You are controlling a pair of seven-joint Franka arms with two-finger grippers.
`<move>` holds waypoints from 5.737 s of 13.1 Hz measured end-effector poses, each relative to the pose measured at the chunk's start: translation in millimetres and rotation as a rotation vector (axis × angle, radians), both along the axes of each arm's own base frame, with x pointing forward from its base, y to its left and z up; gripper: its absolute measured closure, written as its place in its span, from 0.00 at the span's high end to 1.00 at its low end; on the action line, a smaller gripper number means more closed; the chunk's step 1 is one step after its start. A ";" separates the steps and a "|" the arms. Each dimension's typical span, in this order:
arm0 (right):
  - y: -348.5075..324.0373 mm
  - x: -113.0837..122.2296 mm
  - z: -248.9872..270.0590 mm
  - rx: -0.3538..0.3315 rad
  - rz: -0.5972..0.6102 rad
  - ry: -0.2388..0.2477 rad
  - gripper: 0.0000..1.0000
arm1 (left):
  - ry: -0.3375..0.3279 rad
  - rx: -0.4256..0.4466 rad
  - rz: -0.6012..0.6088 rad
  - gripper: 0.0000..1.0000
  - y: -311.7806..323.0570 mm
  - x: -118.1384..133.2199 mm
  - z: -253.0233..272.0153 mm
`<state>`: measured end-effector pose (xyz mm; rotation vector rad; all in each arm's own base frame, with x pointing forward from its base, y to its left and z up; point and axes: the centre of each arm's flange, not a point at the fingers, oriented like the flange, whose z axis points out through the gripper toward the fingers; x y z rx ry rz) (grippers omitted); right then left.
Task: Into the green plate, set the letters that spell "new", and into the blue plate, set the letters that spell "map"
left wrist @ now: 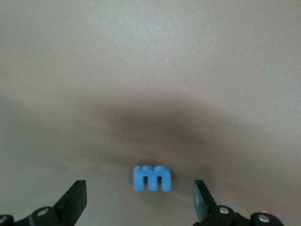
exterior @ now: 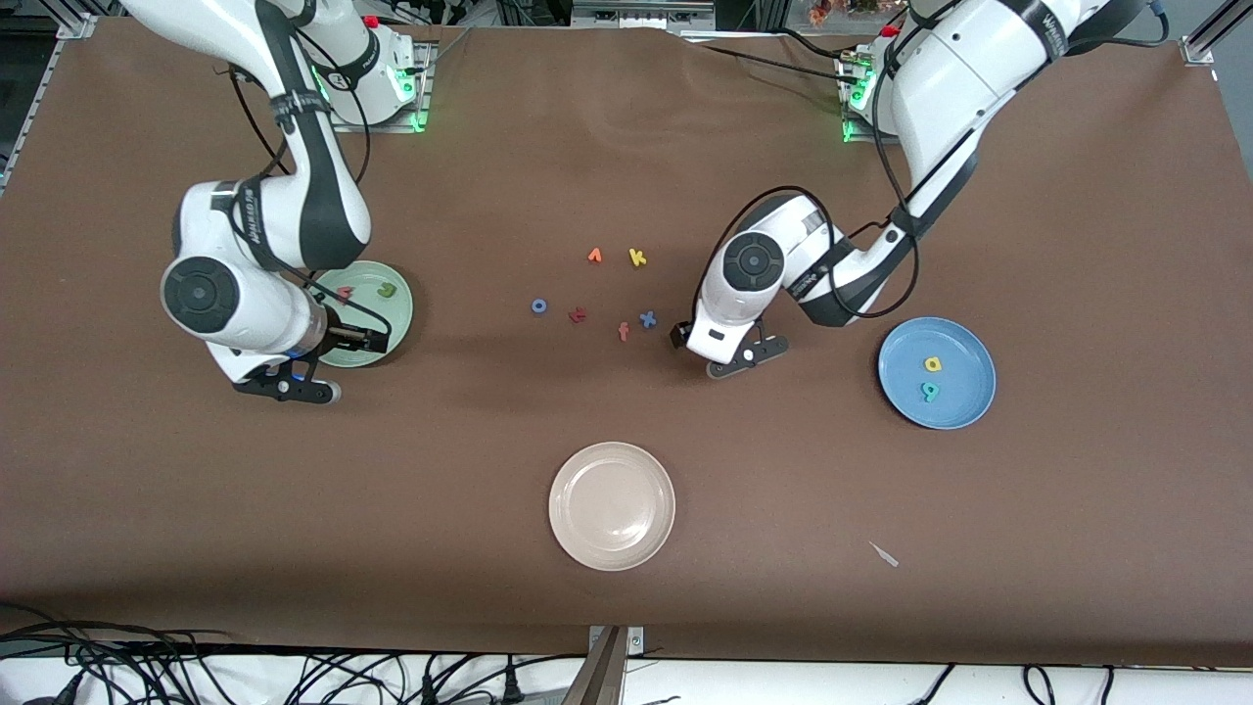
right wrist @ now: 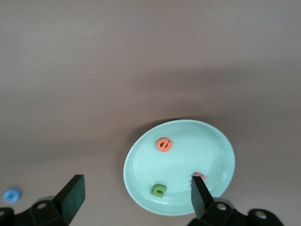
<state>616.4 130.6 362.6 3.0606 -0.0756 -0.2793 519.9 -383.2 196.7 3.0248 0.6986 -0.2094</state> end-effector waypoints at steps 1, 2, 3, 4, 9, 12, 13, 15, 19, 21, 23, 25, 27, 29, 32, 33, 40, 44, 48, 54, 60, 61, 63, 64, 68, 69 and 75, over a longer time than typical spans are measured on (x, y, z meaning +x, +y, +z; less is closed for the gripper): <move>-1.2 3.4 24.3 0.012 0.043 0.011 1.00 | -0.004 0.000 0.017 1.00 -3.2 -1.9 -3.7; -5.4 5.0 48.6 0.024 0.082 0.022 1.00 | -0.010 0.004 0.026 1.00 -5.4 -3.4 -7.1; -12.2 5.2 73.1 0.039 0.108 0.024 1.00 | -0.016 0.005 0.033 1.00 -7.3 -4.5 -11.0; -17.5 2.9 95.0 0.061 0.119 0.014 1.00 | -0.021 0.007 0.036 1.00 -8.8 -5.6 -15.3; -90.3 -20.0 187.9 0.137 0.086 -0.098 1.00 | -0.026 0.024 0.023 0.76 -13.4 -11.3 -26.8; -138.6 -44.1 233.8 0.137 0.029 -0.152 1.00 | -0.048 0.030 0.007 0.56 -13.5 -9.7 -26.3; -152.0 -51.2 238.3 0.139 0.019 -0.144 1.00 | -0.051 0.028 0.007 0.44 -14.2 -8.8 -24.3; -165.5 -56.4 236.9 0.145 0.044 -0.131 1.00 | -0.052 0.028 0.007 0.40 -14.3 -8.6 -24.0; -162.1 -56.1 233.7 0.137 0.084 -0.124 1.00 | -0.050 0.036 -0.008 0.40 -10.3 -5.3 -23.7; -152.7 -56.9 236.0 0.126 0.106 -0.125 1.00 | -0.015 0.085 -0.078 0.40 10.5 7.6 -22.5; -147.2 -57.6 237.8 0.114 0.120 -0.126 1.00 | 0.038 0.122 -0.187 0.40 54.0 32.4 -18.6; -150.5 -57.9 238.7 0.099 0.119 -0.128 1.00 | 0.090 0.123 -0.299 0.40 104.3 57.0 -8.3; -154.1 -54.7 239.4 0.094 0.114 -0.155 1.00 | 0.151 0.108 -0.415 0.40 160.9 79.5 10.3; -154.6 -53.0 238.9 0.092 0.114 -0.167 1.00 | 0.212 0.092 -0.534 0.40 208.3 96.1 27.8; -154.6 -49.7 240.8 0.088 0.116 -0.195 1.00 | 0.272 0.041 -0.701 0.40 263.4 106.7 30.7; -154.8 -48.0 241.1 0.087 0.116 -0.206 1.00 | 0.287 0.021 -0.754 0.40 285.3 109.2 26.8; -153.6 -47.4 236.8 0.081 0.028 -0.198 1.00 | 0.319 -0.028 -0.898 0.76 358.5 117.7 15.4; -141.0 -51.8 235.1 0.081 0.039 -0.201 1.00 | 0.292 -0.031 -0.837 1.00 376.2 135.5 55.2; -135.3 -71.3 236.7 0.086 0.149 -0.200 1.00 | 0.287 -0.023 -0.816 1.00 382.4 140.8 78.9; -136.5 -71.4 237.9 0.087 0.164 -0.201 1.00 | 0.238 0.066 -0.759 1.00 405.4 133.3 147.4; -137.8 -60.2 234.9 0.084 0.095 -0.197 1.00 | 0.017 0.097 -0.587 1.00 445.5 92.9 245.8; -138.0 -59.5 234.5 0.084 0.095 -0.196 1.00 | -0.017 0.086 -0.585 1.00 436.3 89.3 263.0; -138.0 -59.6 234.5 0.084 0.094 -0.193 1.00 | -0.088 0.066 -0.593 1.00 411.8 80.9 298.6; -138.0 -59.7 234.8 0.084 0.094 -0.192 1.00 | -0.114 0.070 -0.602 1.00 402.3 75.3 316.0; -137.6 -59.9 235.6 0.085 0.095 -0.189 1.00 | -0.139 0.045 -0.595 1.00 389.1 50.6 357.2; -136.5 -59.8 234.4 0.086 0.096 -0.183 1.00 | -0.146 0.047 -0.588 1.00 391.2 45.4 366.7; -127.6 -43.5 232.2 0.092 0.112 -0.140 1.00 | -0.077 0.032 -0.599 1.00 383.2 20.1 388.2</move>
